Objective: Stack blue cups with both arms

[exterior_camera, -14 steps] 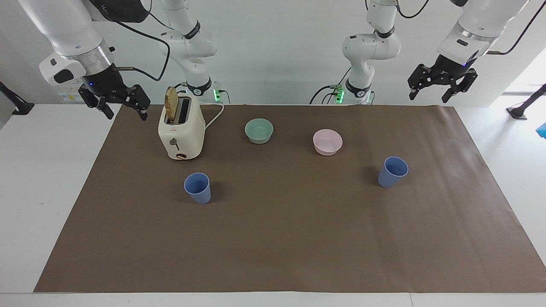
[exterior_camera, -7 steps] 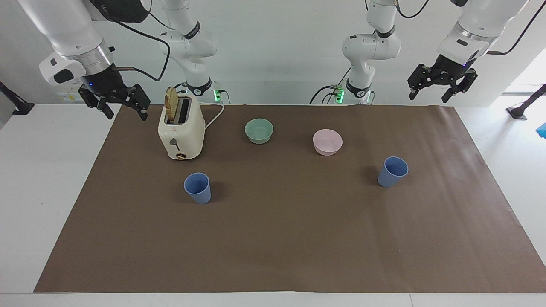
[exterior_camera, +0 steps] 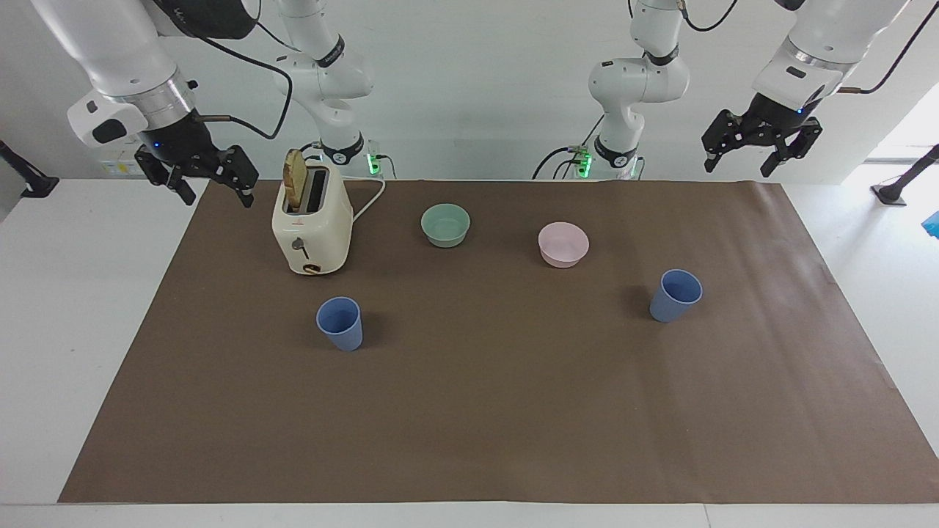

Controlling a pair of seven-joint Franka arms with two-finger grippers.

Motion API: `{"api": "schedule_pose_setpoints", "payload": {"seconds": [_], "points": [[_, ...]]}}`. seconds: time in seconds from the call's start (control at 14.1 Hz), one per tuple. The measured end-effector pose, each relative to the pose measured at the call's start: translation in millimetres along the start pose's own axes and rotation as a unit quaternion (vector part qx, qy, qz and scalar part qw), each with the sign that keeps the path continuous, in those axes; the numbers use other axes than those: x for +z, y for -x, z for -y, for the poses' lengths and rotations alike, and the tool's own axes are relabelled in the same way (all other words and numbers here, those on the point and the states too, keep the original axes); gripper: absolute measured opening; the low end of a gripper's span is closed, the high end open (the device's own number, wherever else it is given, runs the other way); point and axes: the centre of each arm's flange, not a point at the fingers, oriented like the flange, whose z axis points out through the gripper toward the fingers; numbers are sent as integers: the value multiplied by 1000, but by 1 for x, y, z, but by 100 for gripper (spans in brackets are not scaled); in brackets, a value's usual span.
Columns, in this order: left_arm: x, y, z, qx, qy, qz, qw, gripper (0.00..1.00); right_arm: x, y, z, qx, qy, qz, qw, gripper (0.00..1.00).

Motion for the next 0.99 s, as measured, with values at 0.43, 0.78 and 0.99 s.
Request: {"api": "schedule_pose_setpoints", "payload": {"seconds": [0.43, 0.78, 0.99], "points": [[80, -23, 22, -19, 1, 5, 1000, 100, 0, 0, 0, 0, 0, 0, 1000, 100], [155, -37, 43, -36, 1, 2, 999, 100, 0, 0, -1, 0, 0, 0, 1000, 100], [193, -44, 52, -44, 1, 3, 999, 100, 0, 0, -1, 1, 0, 0, 1000, 100]]}}
